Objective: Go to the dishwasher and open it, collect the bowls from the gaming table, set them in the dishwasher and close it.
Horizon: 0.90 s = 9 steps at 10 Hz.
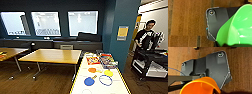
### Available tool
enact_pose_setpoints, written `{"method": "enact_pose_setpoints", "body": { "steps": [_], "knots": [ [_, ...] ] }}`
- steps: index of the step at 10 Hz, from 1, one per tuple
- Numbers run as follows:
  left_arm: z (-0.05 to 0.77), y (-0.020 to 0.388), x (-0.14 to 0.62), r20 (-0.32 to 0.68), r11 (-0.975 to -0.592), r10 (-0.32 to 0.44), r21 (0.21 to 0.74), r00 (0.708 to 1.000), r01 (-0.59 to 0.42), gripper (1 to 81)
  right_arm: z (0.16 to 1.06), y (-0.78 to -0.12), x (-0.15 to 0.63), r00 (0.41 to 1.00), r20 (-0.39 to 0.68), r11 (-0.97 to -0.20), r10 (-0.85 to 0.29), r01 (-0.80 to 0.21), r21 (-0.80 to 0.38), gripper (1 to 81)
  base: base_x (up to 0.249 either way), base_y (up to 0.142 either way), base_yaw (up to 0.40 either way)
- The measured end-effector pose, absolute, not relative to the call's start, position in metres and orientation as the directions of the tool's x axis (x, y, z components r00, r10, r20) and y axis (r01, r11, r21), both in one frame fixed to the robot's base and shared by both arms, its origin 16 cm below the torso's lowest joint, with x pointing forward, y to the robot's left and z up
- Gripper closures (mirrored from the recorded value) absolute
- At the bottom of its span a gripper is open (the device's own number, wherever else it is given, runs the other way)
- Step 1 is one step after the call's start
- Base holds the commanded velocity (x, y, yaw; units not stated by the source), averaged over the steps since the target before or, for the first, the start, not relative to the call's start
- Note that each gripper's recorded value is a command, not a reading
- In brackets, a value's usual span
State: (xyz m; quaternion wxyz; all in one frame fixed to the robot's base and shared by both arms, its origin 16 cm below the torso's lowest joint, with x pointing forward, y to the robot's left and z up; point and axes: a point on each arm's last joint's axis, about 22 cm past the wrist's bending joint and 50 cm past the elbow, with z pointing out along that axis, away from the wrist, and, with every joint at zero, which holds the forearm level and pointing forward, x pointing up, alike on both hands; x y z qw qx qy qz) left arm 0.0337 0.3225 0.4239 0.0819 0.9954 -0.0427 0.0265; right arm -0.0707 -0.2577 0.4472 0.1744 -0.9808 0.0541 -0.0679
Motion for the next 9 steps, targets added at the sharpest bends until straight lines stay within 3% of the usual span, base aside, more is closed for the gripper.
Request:
{"method": "enact_pose_setpoints", "body": {
  "steps": [3, 7, 9],
  "knots": [
    [0.43, 0.29, 0.035, 0.094, -0.958, -0.129, 0.244, 0.987, -0.148, 81.1, 0.45, -0.257, -0.073, 0.985, 0.118, -0.931, -0.123, -0.073, -0.357, 81.1, 0.0, 0.0, 0.0],
    [0.434, 0.307, 0.03, 0.093, -0.959, -0.138, 0.238, 0.986, -0.156, 81.1, 0.461, -0.273, -0.072, 0.985, 0.123, -0.925, -0.123, -0.069, -0.372, 81.1, 0.0, 0.0, 0.0],
    [0.434, 0.295, 0.031, 0.099, -0.954, -0.135, 0.255, 0.986, -0.156, 81.1, 0.461, -0.274, -0.073, 0.985, 0.125, -0.928, -0.12, -0.066, -0.368, 81.1, 0.0, 0.0, 0.0]
  ]
}}
